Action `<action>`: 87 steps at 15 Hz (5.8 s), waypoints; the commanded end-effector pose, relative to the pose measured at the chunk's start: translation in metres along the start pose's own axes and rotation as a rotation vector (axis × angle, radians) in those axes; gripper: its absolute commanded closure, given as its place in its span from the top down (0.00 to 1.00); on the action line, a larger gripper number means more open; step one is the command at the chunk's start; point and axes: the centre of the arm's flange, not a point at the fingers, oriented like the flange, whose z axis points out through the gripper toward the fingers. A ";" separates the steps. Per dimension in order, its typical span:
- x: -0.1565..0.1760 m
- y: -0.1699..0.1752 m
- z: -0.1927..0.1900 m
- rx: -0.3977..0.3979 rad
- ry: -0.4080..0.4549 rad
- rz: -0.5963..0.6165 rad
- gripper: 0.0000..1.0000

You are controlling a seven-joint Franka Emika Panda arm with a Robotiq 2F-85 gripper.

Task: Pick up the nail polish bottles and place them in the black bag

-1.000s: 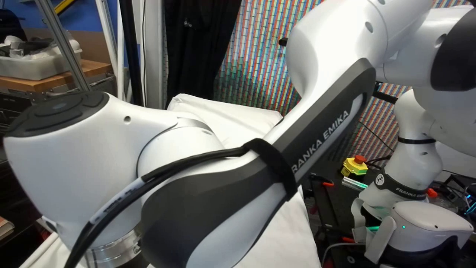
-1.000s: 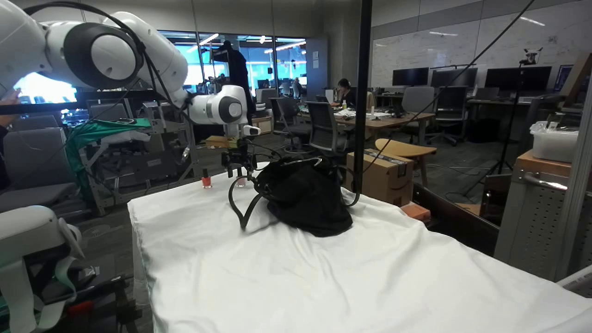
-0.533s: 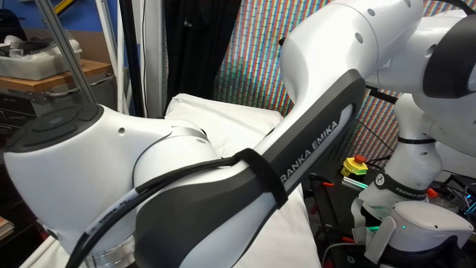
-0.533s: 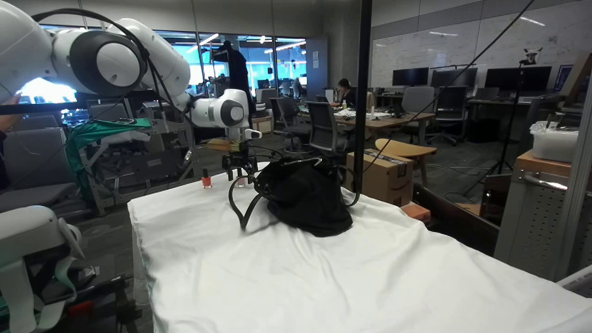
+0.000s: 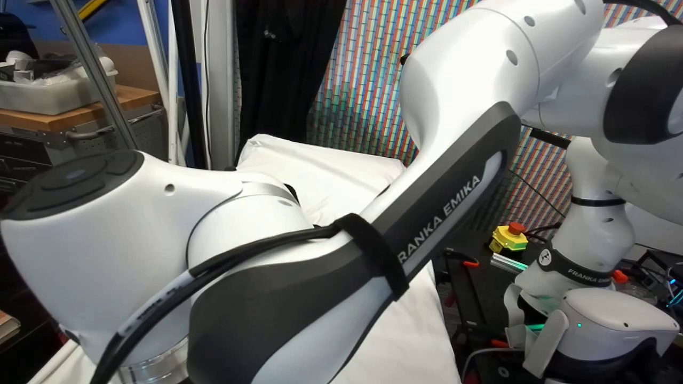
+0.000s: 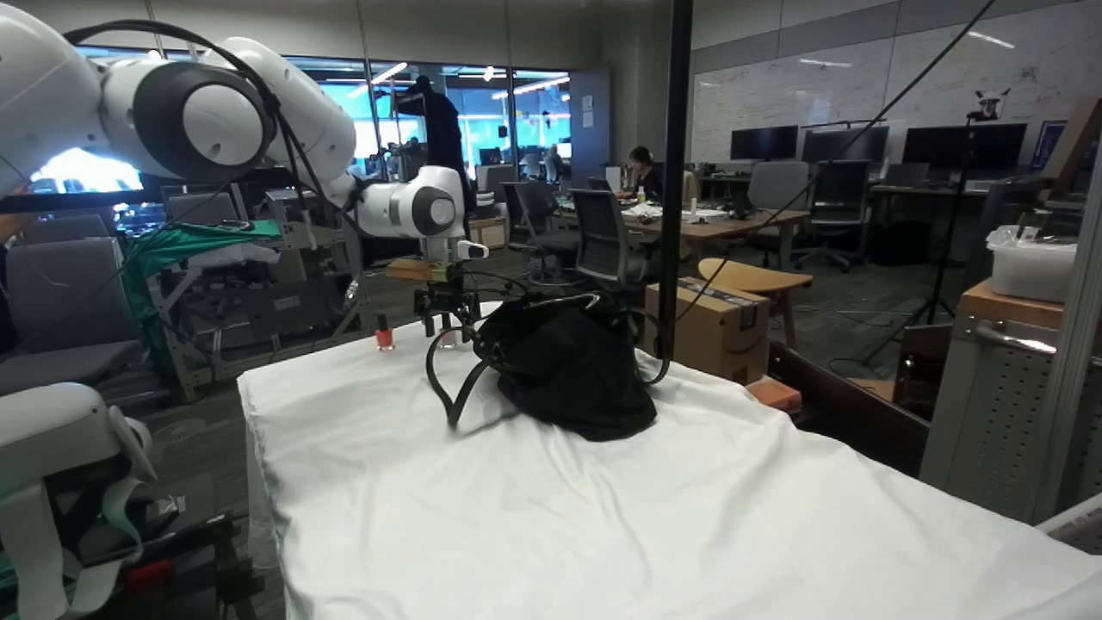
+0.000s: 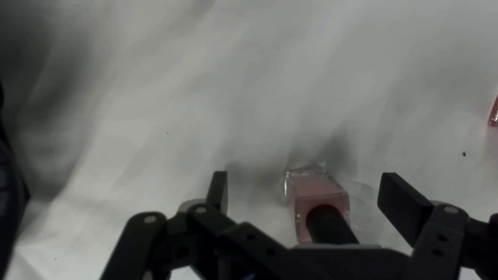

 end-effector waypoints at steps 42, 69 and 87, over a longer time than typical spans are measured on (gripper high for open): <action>-0.097 0.183 -0.155 -0.086 0.145 0.480 0.15; -0.106 0.273 -0.102 -0.126 0.091 0.765 1.00; -0.206 0.068 -0.099 -0.110 -0.069 0.744 1.00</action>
